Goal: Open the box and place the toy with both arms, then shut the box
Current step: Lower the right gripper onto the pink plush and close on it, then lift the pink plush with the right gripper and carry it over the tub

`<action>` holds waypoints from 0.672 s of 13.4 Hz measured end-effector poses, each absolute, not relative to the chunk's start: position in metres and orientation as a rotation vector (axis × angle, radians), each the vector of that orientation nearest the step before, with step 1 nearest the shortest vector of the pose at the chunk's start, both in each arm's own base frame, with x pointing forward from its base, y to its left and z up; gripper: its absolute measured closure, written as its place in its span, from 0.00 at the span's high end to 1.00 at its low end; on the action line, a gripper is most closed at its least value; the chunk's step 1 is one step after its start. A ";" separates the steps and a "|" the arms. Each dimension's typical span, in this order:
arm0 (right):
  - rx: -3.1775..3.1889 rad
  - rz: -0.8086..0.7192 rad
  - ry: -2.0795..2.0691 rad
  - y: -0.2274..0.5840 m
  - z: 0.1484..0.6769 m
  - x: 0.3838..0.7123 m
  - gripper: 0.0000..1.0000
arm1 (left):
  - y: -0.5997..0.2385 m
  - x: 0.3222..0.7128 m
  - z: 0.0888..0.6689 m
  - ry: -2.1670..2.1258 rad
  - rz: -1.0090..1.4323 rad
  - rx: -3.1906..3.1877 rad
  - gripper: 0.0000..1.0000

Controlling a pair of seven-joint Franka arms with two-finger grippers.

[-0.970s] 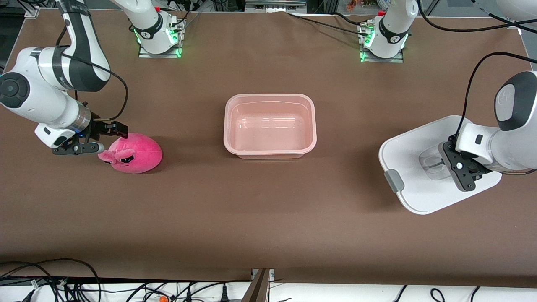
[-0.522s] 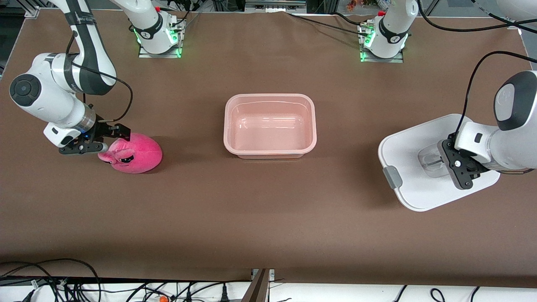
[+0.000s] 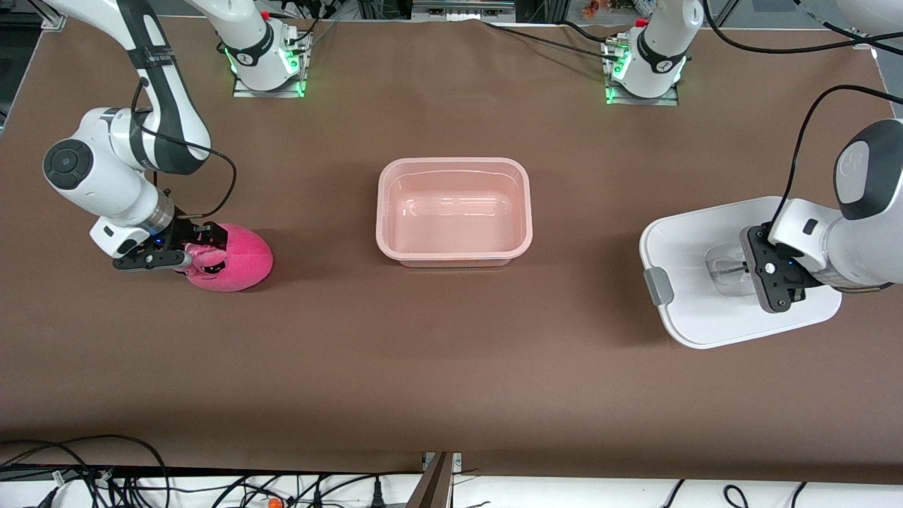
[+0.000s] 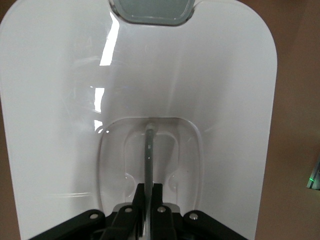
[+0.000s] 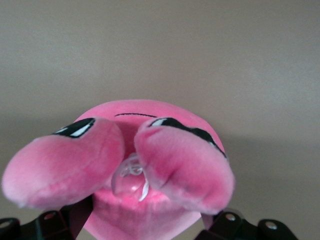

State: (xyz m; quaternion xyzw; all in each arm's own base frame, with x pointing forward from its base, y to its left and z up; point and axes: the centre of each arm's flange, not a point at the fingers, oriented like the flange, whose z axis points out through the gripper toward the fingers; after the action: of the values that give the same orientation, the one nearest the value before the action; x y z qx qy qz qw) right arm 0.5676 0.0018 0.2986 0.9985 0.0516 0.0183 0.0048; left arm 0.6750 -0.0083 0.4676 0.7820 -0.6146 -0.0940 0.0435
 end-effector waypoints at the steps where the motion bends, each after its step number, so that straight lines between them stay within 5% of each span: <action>1: 3.127 0.060 0.165 0.002 0.299 0.568 0.81 | -0.011 0.675 0.468 -1.888 -0.285 2.384 0.07; 6: 3.127 0.066 0.178 0.005 0.299 0.568 0.26 | -0.019 0.675 0.469 -1.904 -0.280 2.371 0.07; 9: 3.127 0.092 0.217 0.016 0.306 0.573 0.14 | -0.017 0.675 0.469 -1.903 -0.280 2.372 0.07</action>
State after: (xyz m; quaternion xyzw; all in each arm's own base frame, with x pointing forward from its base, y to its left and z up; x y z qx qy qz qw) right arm 0.5730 0.0156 0.3060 0.9972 0.0693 0.0294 0.0029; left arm 0.6748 -0.0174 0.4693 0.7760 -0.6225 -0.0916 0.0440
